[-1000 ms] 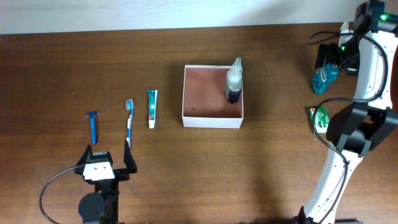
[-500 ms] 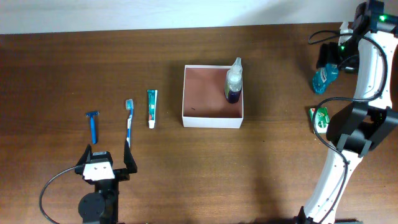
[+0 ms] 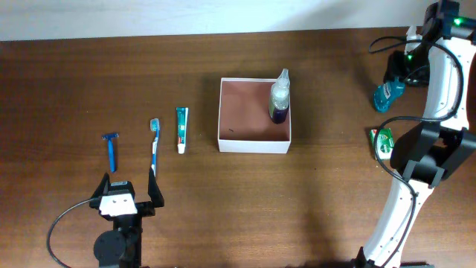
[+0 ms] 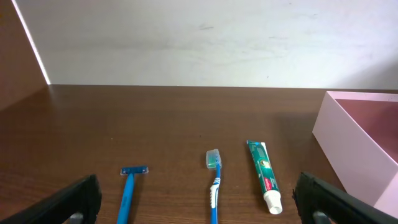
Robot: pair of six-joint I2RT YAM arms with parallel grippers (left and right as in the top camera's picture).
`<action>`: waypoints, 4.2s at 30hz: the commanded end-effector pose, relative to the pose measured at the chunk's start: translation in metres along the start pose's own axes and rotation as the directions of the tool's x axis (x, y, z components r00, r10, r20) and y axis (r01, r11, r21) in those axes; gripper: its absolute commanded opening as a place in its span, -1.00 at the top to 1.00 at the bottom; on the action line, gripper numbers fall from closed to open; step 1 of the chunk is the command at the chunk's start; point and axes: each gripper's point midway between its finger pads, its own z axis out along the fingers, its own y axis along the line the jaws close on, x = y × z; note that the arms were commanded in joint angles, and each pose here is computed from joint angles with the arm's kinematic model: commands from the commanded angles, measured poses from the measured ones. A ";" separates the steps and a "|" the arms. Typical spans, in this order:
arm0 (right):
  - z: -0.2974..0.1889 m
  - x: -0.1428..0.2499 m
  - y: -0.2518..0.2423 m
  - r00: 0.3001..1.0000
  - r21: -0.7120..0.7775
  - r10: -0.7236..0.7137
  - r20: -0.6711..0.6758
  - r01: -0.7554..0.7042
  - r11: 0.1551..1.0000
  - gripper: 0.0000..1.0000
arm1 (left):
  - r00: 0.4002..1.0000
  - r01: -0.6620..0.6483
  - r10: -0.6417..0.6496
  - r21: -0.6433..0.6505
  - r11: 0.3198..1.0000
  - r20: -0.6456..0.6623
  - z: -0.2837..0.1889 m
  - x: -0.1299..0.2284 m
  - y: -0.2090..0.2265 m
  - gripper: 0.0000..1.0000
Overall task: Pack container
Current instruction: 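Lower the open right gripper around the mouthwash bottle cap, then close the right gripper on the mouthwash bottle and lift it, then carry the mouthwash bottle left over the pink box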
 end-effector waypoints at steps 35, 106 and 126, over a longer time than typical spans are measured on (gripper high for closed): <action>-0.054 -0.010 0.020 0.990 -0.104 0.113 0.083 -0.104 0.989 0.67 | 1.000 -0.012 0.012 0.015 1.000 -0.001 0.000 0.001 -0.003 -0.99; -0.131 0.156 0.262 0.999 -0.136 -0.038 -0.035 0.033 0.990 0.59 | 1.000 -0.012 0.012 0.015 1.000 -0.001 0.000 0.001 -0.003 -0.99; -0.097 0.147 0.272 0.994 -0.119 -0.088 -0.064 0.080 0.990 0.58 | 1.000 -0.012 0.012 0.015 1.000 -0.001 0.000 0.001 -0.003 -0.99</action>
